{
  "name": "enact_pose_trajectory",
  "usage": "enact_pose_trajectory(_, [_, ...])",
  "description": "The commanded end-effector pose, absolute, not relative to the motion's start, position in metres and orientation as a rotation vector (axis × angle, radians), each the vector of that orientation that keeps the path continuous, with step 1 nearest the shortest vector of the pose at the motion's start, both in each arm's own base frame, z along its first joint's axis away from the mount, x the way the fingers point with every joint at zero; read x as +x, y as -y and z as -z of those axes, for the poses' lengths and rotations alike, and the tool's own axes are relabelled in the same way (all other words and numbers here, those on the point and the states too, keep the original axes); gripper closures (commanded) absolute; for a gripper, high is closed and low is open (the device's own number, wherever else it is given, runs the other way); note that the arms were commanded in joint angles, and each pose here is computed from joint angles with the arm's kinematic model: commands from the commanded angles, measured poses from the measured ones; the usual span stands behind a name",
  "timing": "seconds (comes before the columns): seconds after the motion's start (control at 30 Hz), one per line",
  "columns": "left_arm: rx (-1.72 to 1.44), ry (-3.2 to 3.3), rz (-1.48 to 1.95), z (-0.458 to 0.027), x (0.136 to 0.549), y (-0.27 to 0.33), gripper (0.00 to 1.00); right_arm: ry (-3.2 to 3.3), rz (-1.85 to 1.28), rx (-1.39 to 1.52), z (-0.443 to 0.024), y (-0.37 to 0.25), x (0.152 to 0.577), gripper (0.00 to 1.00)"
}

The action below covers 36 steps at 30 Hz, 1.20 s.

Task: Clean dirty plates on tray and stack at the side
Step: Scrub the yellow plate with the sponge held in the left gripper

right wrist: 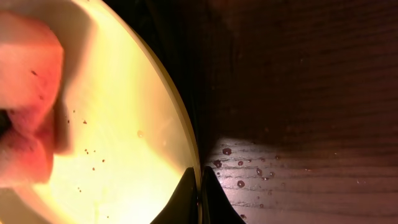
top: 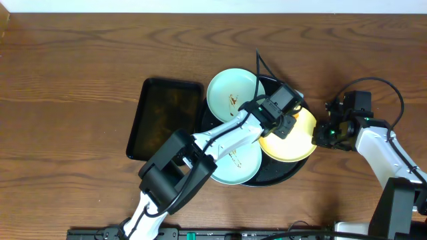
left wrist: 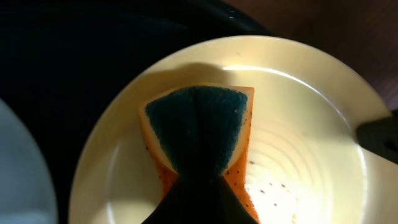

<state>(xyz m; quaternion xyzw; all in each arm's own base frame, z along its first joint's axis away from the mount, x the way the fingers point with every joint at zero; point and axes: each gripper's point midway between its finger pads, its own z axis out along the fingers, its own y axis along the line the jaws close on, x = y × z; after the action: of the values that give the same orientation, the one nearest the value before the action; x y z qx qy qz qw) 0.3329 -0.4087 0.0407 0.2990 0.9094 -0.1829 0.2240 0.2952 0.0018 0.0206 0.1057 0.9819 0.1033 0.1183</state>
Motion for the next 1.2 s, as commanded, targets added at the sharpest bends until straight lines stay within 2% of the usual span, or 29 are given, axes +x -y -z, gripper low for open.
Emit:
enact_pose_trajectory(0.0, [0.786, -2.498, 0.502, -0.051, 0.341, 0.411, 0.92, -2.904, -0.154, 0.363, -0.014, 0.019, 0.287, 0.99])
enact_pose_trajectory(0.23, [0.806, -2.447, 0.602, -0.075, 0.337, 0.424, 0.92, -2.904, -0.155, 0.363, -0.014, 0.019, 0.287, 0.99])
enact_pose_trajectory(0.53, [0.768, -2.426, 0.524, -0.066, 0.349, 0.421, 0.92, -2.909, -0.155, 0.364, -0.014, 0.019, 0.286, 0.99])
enact_pose_trajectory(0.8, [0.861, -2.483, 0.498, -0.035, 0.323, 0.43, 0.92, -2.909, -0.155, 0.363, -0.014, 0.019, 0.286, 0.99])
enact_pose_trajectory(0.9, [0.894, -2.522, 0.444, -0.027, 0.316, 0.421, 0.92, -2.908, -0.155, 0.364, -0.014, 0.019, 0.286, 0.99])
enact_pose_trajectory(1.07, [0.846, -2.589, 0.193, -0.016, 0.329, 0.377, 0.92, -2.911, -0.155, 0.364, -0.014, 0.019, 0.285, 0.99])
enact_pose_trajectory(1.17, [0.827, -2.619, 0.162, -0.02, 0.331, 0.364, 0.92, -2.913, -0.154, 0.364, -0.014, 0.019, 0.285, 0.99])
